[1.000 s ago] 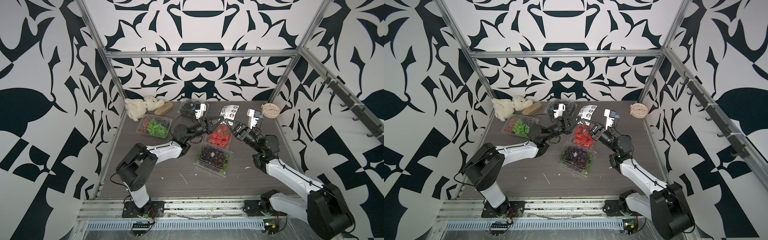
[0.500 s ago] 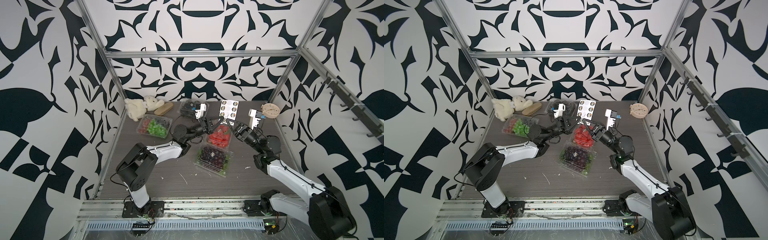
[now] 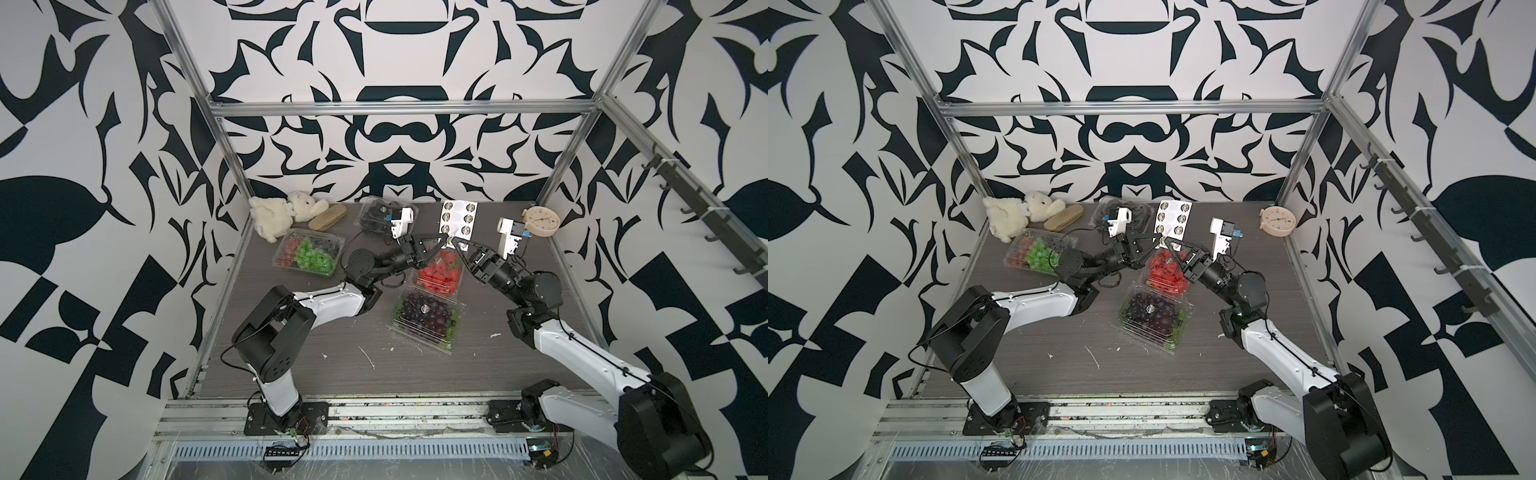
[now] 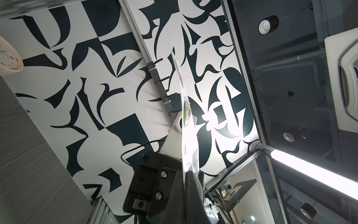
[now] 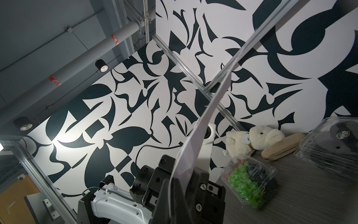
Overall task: Label fruit boxes
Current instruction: Adjust the label sticker.
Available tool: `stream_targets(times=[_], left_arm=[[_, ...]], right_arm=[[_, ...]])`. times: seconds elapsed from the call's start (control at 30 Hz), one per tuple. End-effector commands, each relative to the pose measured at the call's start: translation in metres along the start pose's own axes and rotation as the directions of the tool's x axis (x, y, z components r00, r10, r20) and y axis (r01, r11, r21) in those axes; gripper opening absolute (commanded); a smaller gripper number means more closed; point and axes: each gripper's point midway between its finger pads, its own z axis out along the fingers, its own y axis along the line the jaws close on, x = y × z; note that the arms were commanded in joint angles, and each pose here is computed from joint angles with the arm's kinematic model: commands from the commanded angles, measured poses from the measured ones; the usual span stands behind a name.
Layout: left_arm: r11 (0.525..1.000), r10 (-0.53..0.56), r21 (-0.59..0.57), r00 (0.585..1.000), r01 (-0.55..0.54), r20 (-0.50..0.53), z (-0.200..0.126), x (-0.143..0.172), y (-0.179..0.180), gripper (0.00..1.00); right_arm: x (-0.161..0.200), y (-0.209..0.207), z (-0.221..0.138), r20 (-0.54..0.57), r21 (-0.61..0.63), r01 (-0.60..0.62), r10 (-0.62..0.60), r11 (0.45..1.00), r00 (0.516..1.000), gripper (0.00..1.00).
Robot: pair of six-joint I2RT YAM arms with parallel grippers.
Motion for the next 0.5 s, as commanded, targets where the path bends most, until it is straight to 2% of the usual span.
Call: stream_targets(times=[0.0,0.07,0.13,0.3,0.47], left_arm=[[1.000,0.000,-0.017,1.000,-0.001,-0.019,0.002,0.003,0.008,0.00],[1.000,0.007,-0.017,1.000,-0.007,-0.015,0.001,0.002,0.006,0.04],[0.999,0.015,-0.029,1.000,-0.016,-0.003,-0.004,-0.003,0.005,0.20],[0.996,0.045,-0.083,0.998,-0.042,0.040,-0.027,-0.018,0.000,0.47],[0.980,0.091,-0.184,0.993,-0.076,0.072,-0.050,-0.030,-0.008,0.48]], right_arm=[[-0.009,0.026,0.000,0.035,-0.084,0.072,-0.069,0.994,0.997,0.00],[-0.008,0.025,0.000,0.031,-0.081,0.070,-0.068,0.994,0.997,0.00],[-0.007,0.022,-0.001,0.024,-0.069,0.075,-0.073,0.995,0.997,0.00],[-0.001,0.018,-0.003,-0.005,-0.027,0.101,-0.101,0.995,0.995,0.00],[0.003,0.014,-0.006,-0.029,0.008,0.127,-0.127,0.992,0.992,0.00]])
